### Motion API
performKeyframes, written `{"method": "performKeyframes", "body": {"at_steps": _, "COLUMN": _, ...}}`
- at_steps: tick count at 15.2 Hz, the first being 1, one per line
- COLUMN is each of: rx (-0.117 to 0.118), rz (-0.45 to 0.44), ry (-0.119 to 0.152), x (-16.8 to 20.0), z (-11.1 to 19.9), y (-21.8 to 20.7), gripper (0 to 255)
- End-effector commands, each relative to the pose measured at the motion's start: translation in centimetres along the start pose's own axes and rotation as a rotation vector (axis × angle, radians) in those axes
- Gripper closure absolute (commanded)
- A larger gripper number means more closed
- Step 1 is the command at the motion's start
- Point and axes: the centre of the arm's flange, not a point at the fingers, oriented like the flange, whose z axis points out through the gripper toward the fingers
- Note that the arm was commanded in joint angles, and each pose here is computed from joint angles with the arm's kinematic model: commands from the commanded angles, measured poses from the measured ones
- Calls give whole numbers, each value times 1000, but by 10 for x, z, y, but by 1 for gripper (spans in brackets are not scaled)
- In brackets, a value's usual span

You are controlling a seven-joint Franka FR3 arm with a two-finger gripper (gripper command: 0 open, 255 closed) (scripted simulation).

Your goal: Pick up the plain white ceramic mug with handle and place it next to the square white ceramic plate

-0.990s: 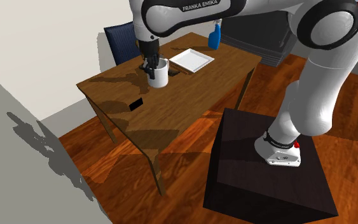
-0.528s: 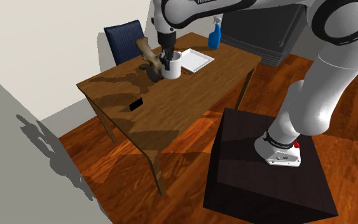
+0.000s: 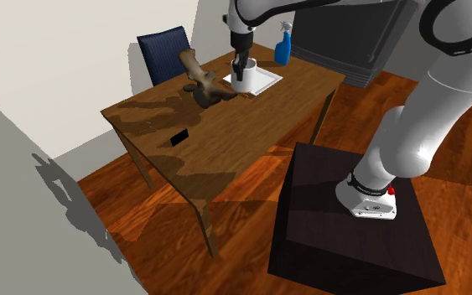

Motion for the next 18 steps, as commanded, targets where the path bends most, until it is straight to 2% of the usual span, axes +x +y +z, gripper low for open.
{"method": "performKeyframes", "body": {"at_steps": 1, "rx": 0, "rz": -1, "ry": 1, "x": -11, "z": -2, "y": 24, "gripper": 255}}
{"method": "performKeyframes", "body": {"at_steps": 18, "rx": 0, "rz": -1, "ry": 1, "x": -105, "z": -3, "y": 228, "gripper": 255}}
